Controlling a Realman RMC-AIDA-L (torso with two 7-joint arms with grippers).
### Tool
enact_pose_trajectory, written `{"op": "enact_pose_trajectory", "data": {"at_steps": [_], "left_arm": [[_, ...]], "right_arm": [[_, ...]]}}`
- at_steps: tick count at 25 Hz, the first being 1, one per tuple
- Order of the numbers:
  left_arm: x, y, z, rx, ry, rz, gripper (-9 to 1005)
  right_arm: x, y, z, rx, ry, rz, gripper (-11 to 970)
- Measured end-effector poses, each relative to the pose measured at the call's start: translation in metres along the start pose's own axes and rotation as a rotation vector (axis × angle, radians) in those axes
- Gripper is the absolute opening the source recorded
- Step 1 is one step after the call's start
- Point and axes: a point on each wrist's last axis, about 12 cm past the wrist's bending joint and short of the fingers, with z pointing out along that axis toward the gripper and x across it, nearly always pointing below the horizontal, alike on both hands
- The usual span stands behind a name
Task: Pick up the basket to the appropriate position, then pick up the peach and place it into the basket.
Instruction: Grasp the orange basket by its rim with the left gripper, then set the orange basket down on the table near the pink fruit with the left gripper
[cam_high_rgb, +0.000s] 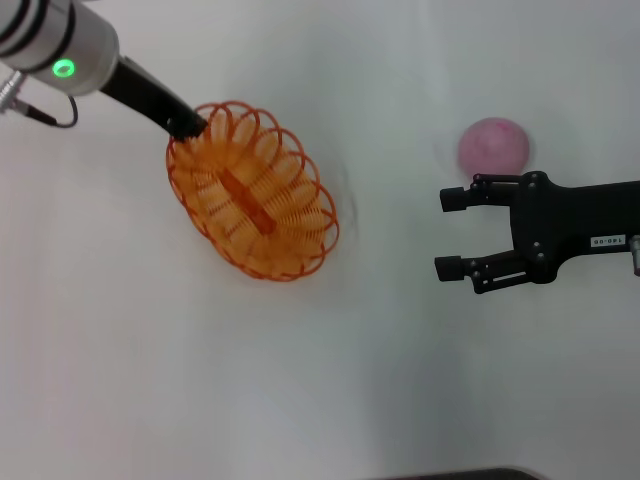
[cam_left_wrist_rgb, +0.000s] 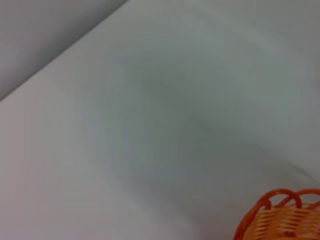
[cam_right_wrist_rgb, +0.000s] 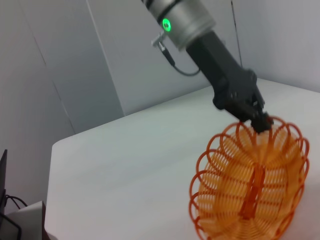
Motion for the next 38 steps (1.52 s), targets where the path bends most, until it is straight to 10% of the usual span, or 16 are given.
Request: {"op": "enact_pose_trajectory", "data": {"at_steps": [19,38], "left_arm": [[-0.003,0.005,-0.022,-0.004,-0.038,-0.13,50],[0.037,0.03,-0.03,0.009,-0.145,-0.63,47]], "right_arm": [[0.0,-0.001,-0.002,0.006,0.003,-0.002,915],[-0.004,-0.008,-0.016,0.05,0.006,-0.02,913]]}}
